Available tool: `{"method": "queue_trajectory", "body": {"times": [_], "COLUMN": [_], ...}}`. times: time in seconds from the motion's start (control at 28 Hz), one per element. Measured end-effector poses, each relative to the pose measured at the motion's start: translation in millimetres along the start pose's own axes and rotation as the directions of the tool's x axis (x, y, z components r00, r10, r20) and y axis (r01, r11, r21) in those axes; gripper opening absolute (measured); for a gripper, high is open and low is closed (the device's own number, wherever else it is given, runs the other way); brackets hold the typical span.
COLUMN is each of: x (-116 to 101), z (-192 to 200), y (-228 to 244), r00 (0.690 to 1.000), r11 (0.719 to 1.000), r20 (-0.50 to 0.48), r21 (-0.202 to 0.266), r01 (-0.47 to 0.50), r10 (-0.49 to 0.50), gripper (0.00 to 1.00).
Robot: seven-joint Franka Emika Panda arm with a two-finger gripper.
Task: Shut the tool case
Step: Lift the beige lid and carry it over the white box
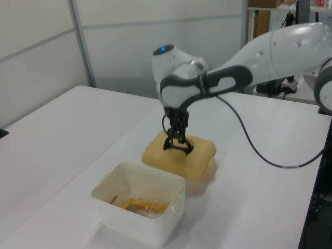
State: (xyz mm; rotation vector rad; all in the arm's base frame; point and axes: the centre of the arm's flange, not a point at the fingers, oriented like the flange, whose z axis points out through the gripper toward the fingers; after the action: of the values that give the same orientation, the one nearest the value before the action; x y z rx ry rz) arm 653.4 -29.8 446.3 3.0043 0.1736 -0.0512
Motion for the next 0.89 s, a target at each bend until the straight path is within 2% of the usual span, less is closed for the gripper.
{"method": "queue_trajectory", "body": {"times": [0.18,0.29,0.43,0.61,0.89], "x": [-13,-19,-24,-21,-17], "z": [-42,-62,-76,-88,-118], "y": [23,29,25,-8,-72], "r00": [0.999,0.992,0.985,0.978,0.978], "r11": [0.999,0.994,0.987,0.980,0.974], "r20": [-0.023,-0.053,-0.060,-0.066,-0.079], "r21": [-0.002,-0.001,0.007,0.048,0.138], "r01": [-0.047,-0.111,-0.161,-0.194,-0.182], "r10": [0.047,0.111,0.161,0.197,0.194], "gripper": [0.11,0.11,0.11,0.11,0.11]}}
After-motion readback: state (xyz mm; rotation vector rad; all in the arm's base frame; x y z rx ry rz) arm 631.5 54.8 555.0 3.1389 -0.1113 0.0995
